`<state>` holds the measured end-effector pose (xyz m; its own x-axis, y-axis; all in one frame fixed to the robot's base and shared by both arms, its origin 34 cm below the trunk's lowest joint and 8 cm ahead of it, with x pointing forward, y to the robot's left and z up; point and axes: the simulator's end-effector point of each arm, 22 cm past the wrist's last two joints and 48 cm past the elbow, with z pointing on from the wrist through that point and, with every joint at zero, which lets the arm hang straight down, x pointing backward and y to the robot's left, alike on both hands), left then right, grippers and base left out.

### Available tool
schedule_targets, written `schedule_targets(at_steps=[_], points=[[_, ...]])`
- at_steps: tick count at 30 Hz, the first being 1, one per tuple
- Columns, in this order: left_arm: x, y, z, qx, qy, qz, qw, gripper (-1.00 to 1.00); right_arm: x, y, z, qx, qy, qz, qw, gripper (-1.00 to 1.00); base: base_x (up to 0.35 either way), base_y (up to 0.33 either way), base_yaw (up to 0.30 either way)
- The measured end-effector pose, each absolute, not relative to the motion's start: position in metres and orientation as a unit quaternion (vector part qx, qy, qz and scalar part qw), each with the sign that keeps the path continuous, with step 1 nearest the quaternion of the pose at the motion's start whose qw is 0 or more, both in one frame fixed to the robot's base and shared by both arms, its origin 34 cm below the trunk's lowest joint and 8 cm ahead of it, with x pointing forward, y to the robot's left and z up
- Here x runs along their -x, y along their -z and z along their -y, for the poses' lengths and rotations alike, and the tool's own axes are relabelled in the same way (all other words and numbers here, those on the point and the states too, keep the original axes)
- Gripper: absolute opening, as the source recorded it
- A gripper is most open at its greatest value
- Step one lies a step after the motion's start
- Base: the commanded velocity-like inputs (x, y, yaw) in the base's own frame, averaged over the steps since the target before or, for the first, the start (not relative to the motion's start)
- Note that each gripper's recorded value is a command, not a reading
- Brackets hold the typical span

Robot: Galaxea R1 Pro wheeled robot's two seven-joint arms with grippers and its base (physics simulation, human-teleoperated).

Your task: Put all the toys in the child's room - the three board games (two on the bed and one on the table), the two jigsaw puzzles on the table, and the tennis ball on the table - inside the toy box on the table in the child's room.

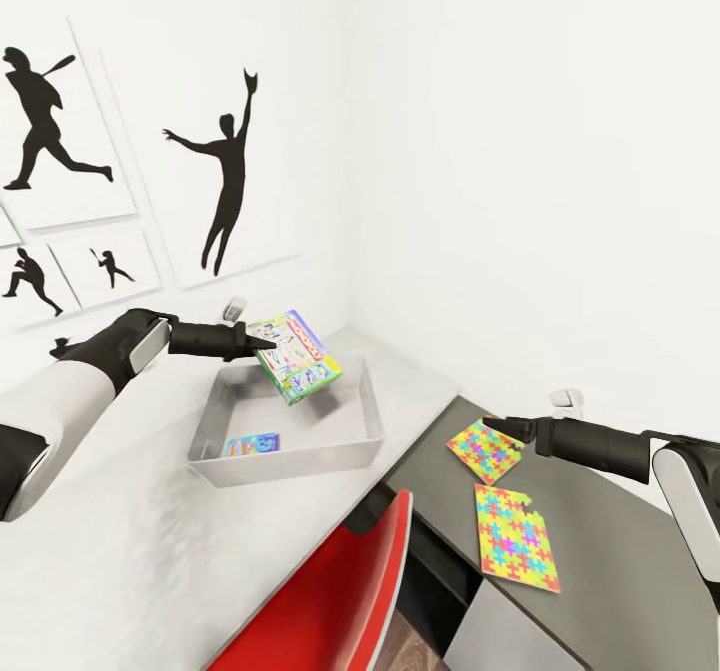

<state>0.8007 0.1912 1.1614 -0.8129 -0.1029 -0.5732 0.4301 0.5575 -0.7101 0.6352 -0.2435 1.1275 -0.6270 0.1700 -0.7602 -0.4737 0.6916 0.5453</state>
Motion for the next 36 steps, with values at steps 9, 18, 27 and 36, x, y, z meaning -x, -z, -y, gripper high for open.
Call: schedule_targets(at_steps=[9,18,27,36], points=[[-0.801,-1.161,-0.192,-0.098,0.457,-0.835,0.291,-1.00,-0.635,-1.129,0.244,0.093,-0.382,-0.817,0.423,1.00,0.000,0.002,-0.028],[-0.808,-1.170,-0.200,-0.104,0.444,-0.836,0.306,-1.00,-0.635,-1.129,0.243,0.094,-0.382,-0.817,0.422,1.00,0.000,0.000,-0.006],[-0.812,-1.158,-0.220,-0.131,0.391,-0.853,0.319,-1.00,-0.635,-1.130,0.243,0.095,-0.382,-0.816,0.423,1.00,0.000,0.000,-0.001],[-0.813,-1.145,-0.217,-0.170,0.357,-0.859,0.326,-1.00,-0.635,-1.130,0.243,0.095,-0.383,-0.815,0.423,1.00,0.000,0.000,0.000]])
